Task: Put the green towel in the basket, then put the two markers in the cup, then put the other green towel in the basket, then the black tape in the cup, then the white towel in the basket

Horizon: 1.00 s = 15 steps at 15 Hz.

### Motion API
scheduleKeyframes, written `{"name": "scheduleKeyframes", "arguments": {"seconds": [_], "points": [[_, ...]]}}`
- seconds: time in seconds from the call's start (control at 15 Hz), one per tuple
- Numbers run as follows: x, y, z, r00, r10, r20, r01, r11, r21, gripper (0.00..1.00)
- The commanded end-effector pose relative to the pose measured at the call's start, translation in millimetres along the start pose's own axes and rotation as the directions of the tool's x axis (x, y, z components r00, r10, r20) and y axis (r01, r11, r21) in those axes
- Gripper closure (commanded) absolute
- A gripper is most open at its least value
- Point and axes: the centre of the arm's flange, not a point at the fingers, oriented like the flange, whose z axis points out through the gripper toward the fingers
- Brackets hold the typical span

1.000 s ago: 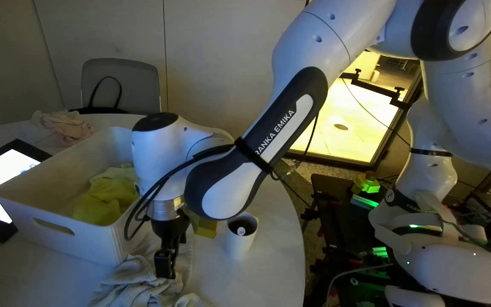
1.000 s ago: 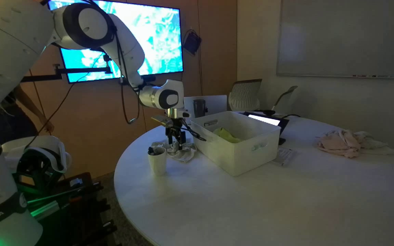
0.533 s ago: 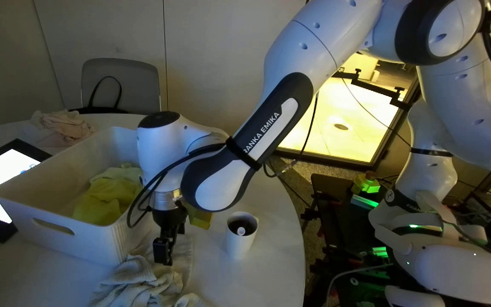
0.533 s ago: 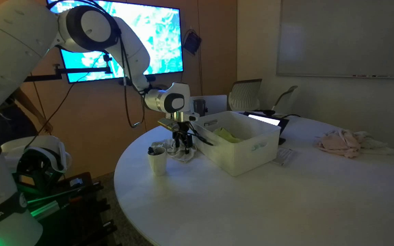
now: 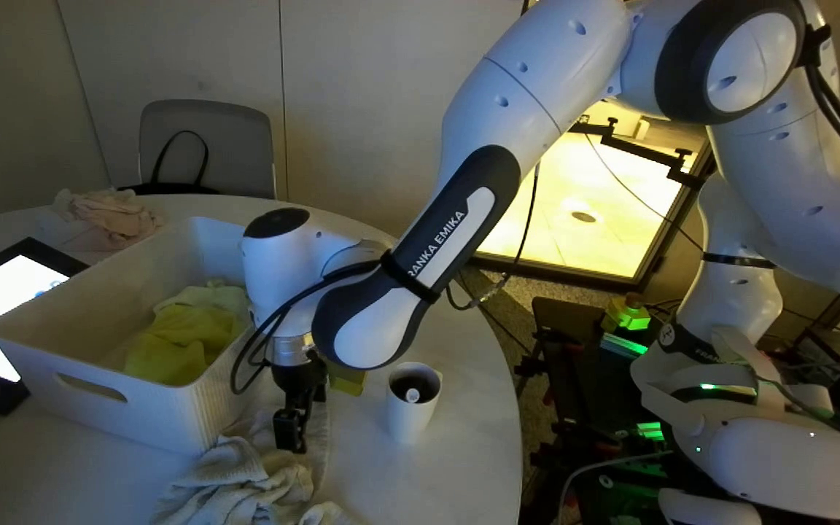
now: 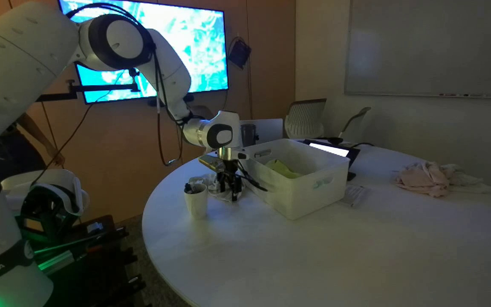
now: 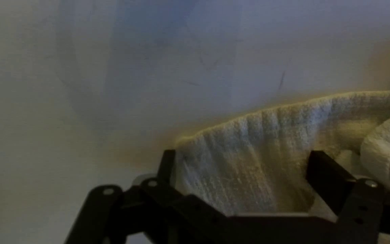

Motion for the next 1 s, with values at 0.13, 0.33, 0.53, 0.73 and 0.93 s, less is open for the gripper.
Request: {"name": "scheduleKeyframes", "arguments": {"seconds": [0.13, 0.33, 0.53, 0.73, 0.93], "points": [[7, 1, 22, 1.0, 0.01, 0.014, -0.01, 1.0, -0.02, 0.0], [7, 1, 21, 1.0, 0.016, 0.008, -0.016, 1.0, -0.02, 0.0], [5, 1, 16, 1.0, 0.019, -0.001, -0.019, 0.999, -0.027, 0.33], [3, 3, 13, 1.0, 0.025, -0.013, -0.025, 0.999, -0.036, 0.57], [1, 2, 10, 0.999, 0.028, -0.022, -0.029, 0.999, -0.039, 0.79]]}}
